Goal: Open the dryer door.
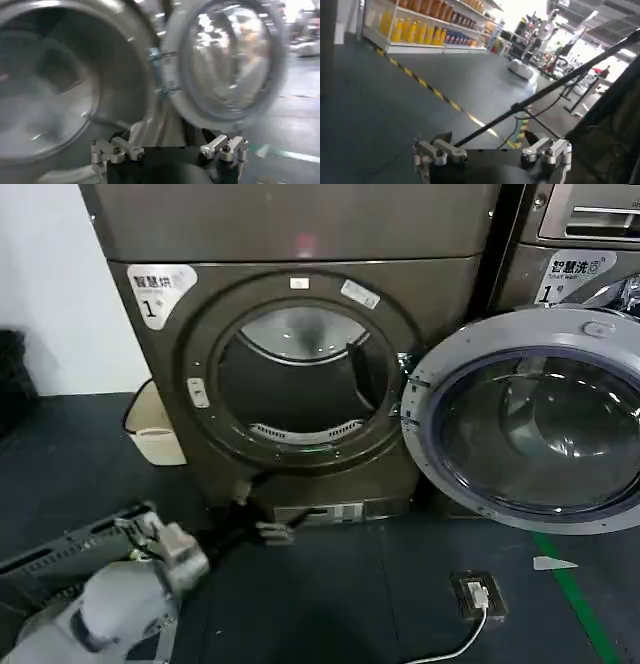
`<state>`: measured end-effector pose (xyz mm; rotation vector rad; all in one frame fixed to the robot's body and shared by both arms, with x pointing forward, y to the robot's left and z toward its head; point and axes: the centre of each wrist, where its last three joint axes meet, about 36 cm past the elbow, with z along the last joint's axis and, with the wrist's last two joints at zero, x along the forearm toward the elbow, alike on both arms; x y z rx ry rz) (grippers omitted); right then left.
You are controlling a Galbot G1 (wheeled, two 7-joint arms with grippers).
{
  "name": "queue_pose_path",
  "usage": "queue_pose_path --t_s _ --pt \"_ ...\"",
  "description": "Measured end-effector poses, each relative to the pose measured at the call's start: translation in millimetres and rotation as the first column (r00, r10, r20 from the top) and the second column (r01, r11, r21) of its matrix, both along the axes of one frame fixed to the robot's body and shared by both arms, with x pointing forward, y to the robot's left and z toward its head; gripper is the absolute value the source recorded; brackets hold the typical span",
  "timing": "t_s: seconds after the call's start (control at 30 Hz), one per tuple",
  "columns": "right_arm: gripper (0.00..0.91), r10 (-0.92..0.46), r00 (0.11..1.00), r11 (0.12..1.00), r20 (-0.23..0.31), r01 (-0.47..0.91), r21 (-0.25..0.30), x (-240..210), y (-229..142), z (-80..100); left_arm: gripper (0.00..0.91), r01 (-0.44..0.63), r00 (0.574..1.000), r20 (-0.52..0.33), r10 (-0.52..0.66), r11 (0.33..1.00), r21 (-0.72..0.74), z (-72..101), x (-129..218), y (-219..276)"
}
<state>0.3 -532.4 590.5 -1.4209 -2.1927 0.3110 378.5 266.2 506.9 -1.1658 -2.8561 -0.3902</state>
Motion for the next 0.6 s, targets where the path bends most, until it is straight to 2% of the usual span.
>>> queue_pose_path --t_s 0.13,0.27,0.47,0.6 --pt "0.907 -0.025 1.000 1.000 -0.006 0.025 -0.005 -9 -3 -2.8 0.907 -0.126 0.990 -0.062 0.125 0.992 -0.015 -0.6 0 26" --pt "0.907 -0.035 0.999 0.999 -0.012 0.035 -0.004 -17 -5 -9.9 0.907 -0.276 0.952 -0.147 0.270 0.961 -0.022 -2.7 3 62" --pt "0.907 -0.051 0.999 0.999 -0.010 0.051 0.011 -29 -9 -25.6 0.907 -0.524 0.820 -0.279 0.500 0.852 -0.015 4.8 16 123" --pt "0.907 -0.055 0.998 0.998 -0.004 0.055 0.017 -33 -11 -30.7 0.907 -0.662 0.689 -0.359 0.630 0.749 0.043 1.1 19 169"
